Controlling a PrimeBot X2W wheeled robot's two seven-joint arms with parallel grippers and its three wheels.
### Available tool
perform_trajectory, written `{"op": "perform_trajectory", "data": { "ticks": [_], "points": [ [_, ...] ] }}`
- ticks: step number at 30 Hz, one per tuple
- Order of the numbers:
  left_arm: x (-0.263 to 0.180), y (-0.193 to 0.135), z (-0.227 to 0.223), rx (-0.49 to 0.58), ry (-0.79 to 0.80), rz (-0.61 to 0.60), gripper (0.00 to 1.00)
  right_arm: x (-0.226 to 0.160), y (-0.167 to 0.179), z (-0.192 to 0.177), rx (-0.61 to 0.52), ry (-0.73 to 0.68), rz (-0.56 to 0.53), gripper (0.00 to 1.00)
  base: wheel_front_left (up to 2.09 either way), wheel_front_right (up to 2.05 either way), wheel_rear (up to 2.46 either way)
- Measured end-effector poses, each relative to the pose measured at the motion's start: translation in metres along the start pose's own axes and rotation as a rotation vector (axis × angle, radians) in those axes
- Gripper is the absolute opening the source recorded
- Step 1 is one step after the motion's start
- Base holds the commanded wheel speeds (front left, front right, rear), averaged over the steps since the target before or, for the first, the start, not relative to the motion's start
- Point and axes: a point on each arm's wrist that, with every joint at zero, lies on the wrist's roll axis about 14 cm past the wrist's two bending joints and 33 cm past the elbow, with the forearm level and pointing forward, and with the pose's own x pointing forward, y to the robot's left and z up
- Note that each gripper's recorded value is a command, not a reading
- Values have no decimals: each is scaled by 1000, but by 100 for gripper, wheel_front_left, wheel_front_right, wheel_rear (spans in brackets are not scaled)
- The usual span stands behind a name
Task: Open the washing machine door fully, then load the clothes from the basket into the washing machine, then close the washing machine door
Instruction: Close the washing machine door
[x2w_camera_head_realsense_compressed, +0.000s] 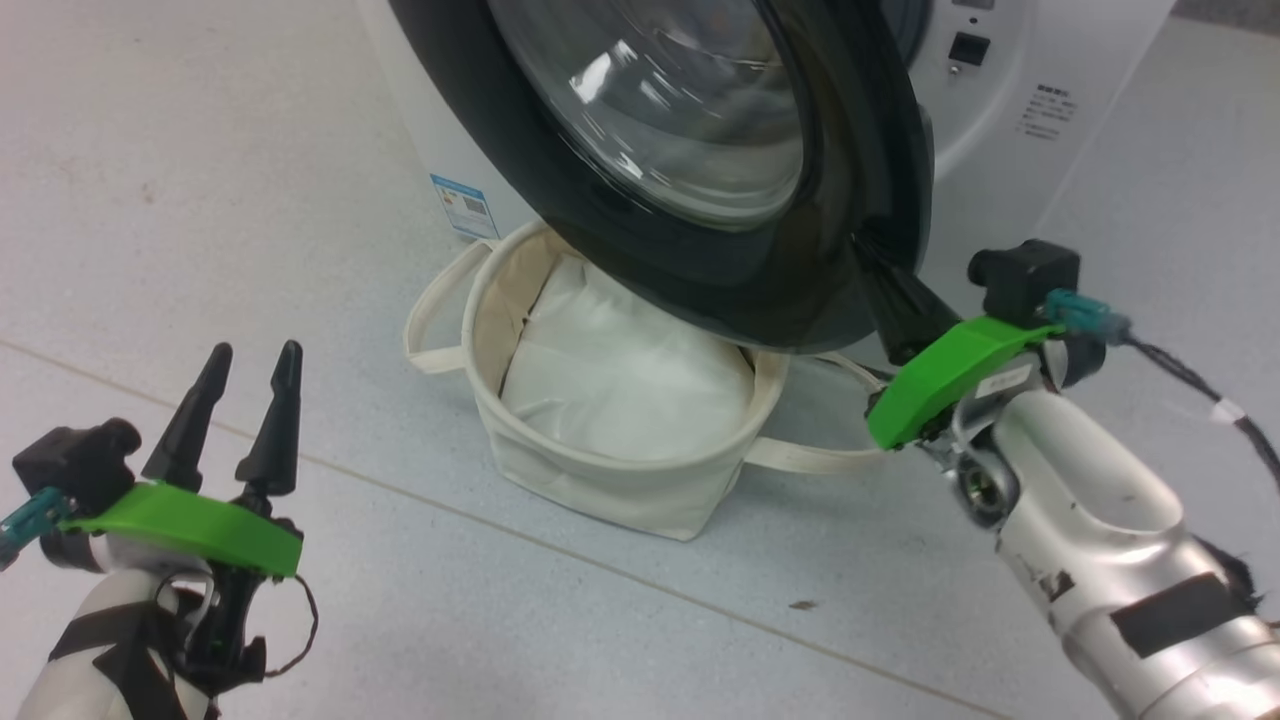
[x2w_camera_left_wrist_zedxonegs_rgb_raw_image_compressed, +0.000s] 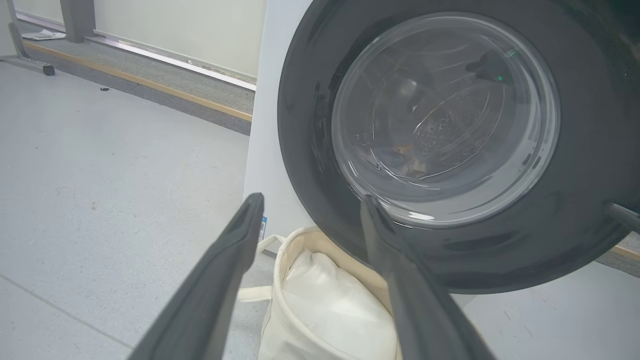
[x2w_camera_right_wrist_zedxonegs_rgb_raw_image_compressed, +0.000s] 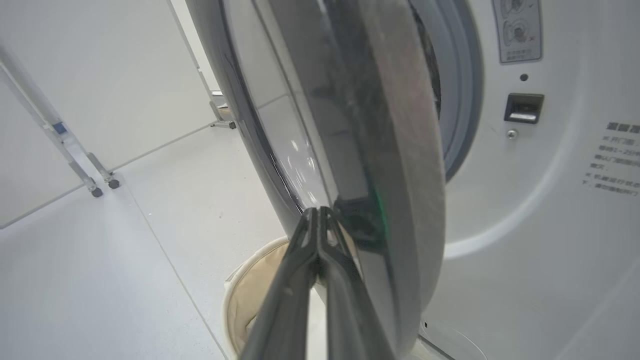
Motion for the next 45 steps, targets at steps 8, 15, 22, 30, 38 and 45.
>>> {"op": "perform_trajectory", "data": {
  "ticks": [8, 15, 22, 30, 38, 45],
  "points": [
    [14, -6, -11, 6, 31, -13, 100, 8, -33, -6, 4, 2, -57, 0, 0, 0, 0],
    [31, -8, -11, 25, 32, -18, 100, 24, -62, 1, -8, -30, -94, 0, 0, 0, 0],
    [35, 0, -17, 52, 56, 5, 100, 43, -99, 22, -1, -102, -161, 0, 0, 0, 0],
    [32, 6, -14, 56, 51, 20, 100, 49, -114, 45, 4, -163, -210, 0, 0, 0, 0],
    [27, 3, -4, 42, 28, 7, 100, 39, -126, 67, 11, -200, -277, 0, 0, 0, 0],
    [24, 5, 2, 37, 13, 5, 100, 30, -122, 87, -26, -233, -281, 97, 0, 0, 0]
  ]
}}
